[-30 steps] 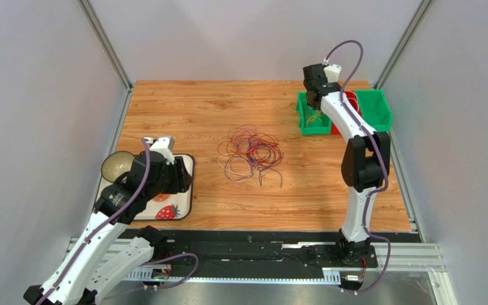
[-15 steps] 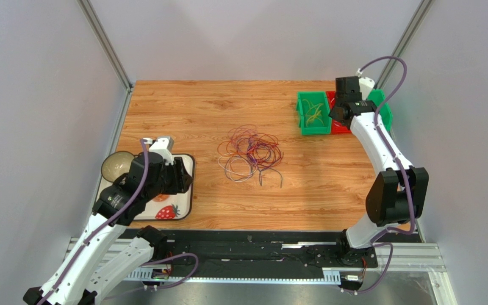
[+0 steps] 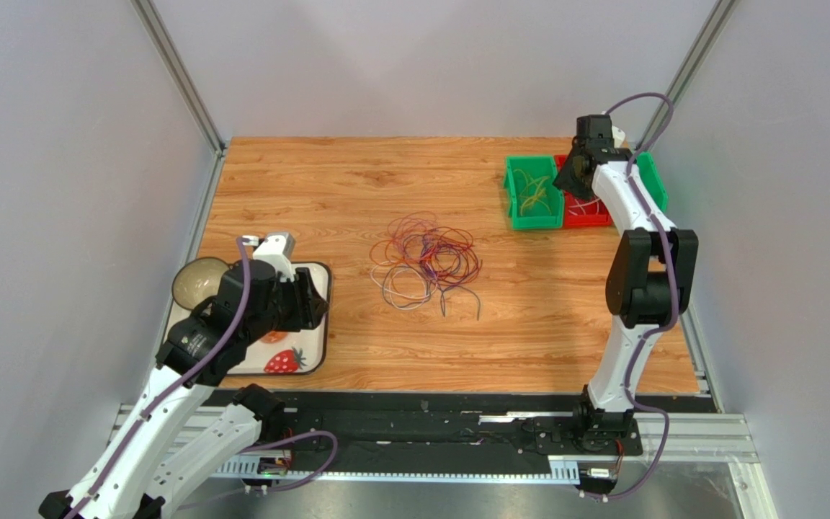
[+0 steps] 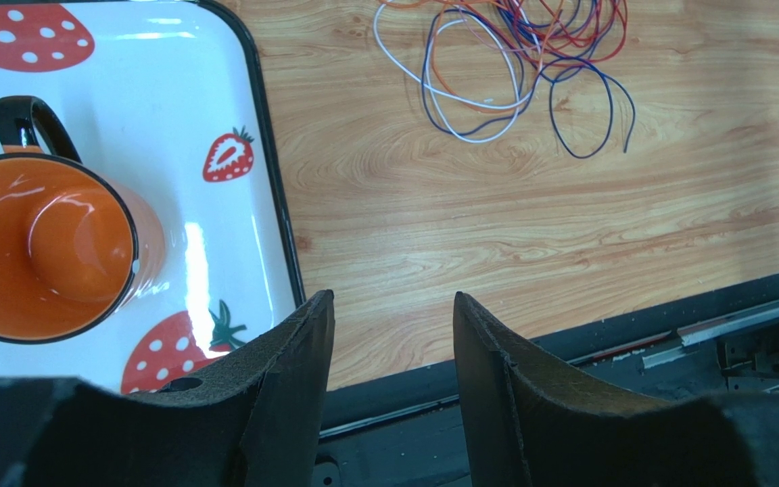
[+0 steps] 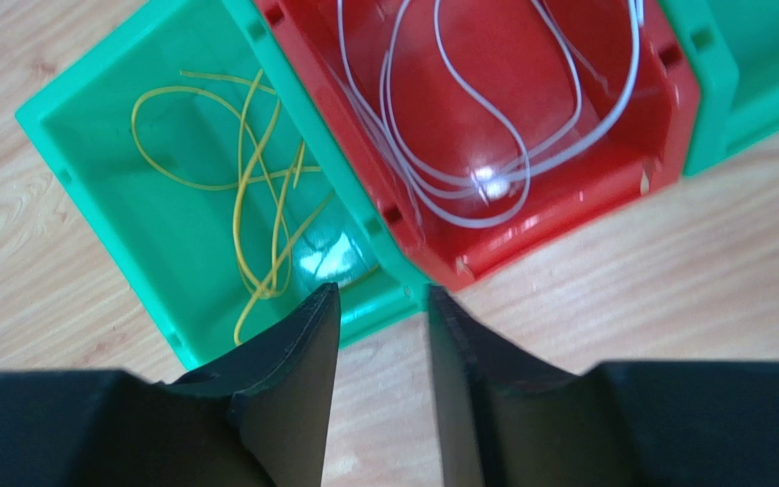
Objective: Untangle the cables
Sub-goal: Move the bin to the center of the board.
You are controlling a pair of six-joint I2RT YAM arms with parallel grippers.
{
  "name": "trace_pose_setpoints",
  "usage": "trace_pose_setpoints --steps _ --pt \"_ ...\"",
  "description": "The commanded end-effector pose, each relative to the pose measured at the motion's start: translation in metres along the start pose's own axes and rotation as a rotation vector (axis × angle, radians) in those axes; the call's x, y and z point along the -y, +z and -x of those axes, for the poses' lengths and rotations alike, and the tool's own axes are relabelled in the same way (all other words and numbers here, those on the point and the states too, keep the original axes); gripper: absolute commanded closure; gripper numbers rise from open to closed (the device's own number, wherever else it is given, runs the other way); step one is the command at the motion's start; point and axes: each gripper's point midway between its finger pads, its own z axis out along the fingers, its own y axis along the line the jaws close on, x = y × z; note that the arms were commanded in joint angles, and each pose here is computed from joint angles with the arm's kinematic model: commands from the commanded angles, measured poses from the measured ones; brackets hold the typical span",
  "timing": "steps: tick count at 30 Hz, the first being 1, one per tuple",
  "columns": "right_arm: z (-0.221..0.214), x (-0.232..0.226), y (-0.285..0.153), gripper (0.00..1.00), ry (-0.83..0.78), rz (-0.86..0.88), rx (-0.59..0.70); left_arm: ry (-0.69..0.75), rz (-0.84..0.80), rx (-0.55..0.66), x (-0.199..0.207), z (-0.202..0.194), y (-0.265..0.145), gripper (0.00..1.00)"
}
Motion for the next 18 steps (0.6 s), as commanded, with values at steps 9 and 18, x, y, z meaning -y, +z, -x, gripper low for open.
trace_pose_setpoints --steps 9,18 --pt "0.035 -0.022 0.045 0.49 -0.165 0.175 -0.016 0.014 -0.023 0.022 0.004 0.005 0.001 0.44" --pt "0.017 -0.022 0.063 0.53 -0.247 0.208 -0.07 0.013 -0.015 0.016 0.003 0.004 0.003 0.44"
